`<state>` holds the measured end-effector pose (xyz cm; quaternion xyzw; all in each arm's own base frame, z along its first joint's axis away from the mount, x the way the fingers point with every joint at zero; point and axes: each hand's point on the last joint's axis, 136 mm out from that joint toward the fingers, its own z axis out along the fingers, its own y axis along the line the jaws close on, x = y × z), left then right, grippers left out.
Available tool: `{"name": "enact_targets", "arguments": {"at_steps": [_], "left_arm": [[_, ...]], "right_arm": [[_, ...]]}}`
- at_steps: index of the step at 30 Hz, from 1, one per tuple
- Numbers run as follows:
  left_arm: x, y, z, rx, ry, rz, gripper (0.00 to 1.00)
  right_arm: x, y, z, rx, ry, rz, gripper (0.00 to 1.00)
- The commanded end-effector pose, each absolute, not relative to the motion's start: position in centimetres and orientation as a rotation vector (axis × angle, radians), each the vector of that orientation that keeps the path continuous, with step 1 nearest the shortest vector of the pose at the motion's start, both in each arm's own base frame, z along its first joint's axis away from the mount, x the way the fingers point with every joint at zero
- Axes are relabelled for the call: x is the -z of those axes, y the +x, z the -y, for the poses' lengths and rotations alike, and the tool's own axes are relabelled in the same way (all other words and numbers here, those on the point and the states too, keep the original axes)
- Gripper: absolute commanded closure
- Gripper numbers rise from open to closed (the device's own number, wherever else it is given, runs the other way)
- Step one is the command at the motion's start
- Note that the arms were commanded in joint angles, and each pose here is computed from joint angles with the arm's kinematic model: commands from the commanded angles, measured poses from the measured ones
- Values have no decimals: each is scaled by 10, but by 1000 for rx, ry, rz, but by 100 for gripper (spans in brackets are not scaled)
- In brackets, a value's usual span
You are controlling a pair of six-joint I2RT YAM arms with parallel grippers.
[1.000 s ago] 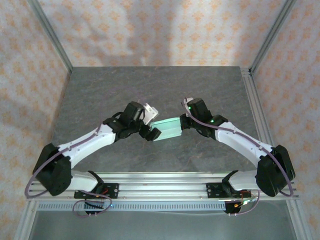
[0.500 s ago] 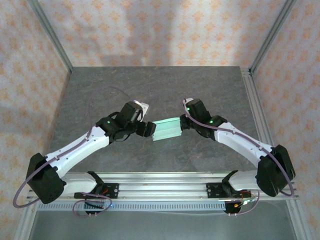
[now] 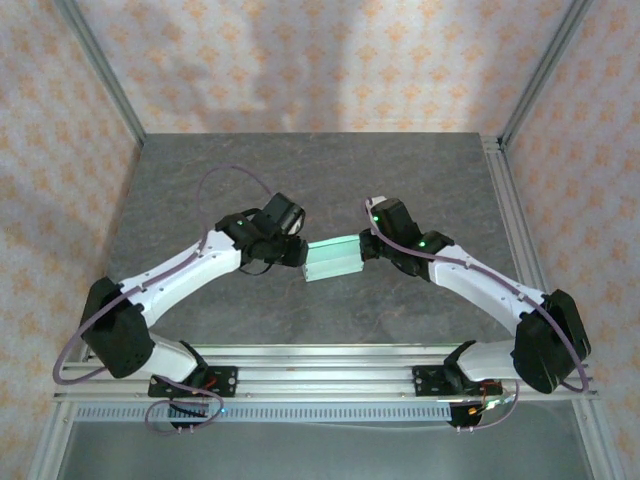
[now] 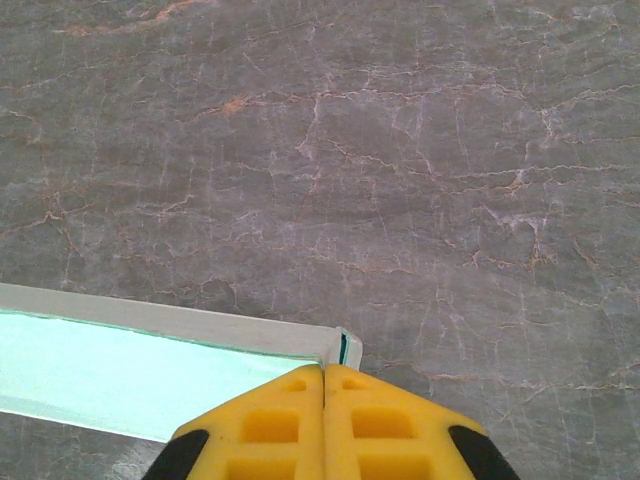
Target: Fold the paper box
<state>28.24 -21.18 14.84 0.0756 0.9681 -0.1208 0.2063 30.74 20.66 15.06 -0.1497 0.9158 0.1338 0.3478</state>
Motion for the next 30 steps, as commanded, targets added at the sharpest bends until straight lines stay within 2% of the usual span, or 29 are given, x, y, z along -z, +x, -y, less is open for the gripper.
{"name": "enact_targets", "arguments": {"at_steps": [1, 11, 22, 30], "left_arm": [[-153, 283, 222, 404, 120, -2724, 69], [-152, 288, 227, 422, 17, -2759, 83], [-142, 288, 230, 427, -85, -2817, 85], [-152, 291, 235, 492, -125, -2808, 86]], "right_arm": [[-158, 305, -204, -334, -368, -2370, 100], [-160, 305, -203, -333, -368, -2363, 100], [-161, 305, -205, -350, -367, -2360, 100], [-161, 305, -206, -357, -361, -2358, 100]]}}
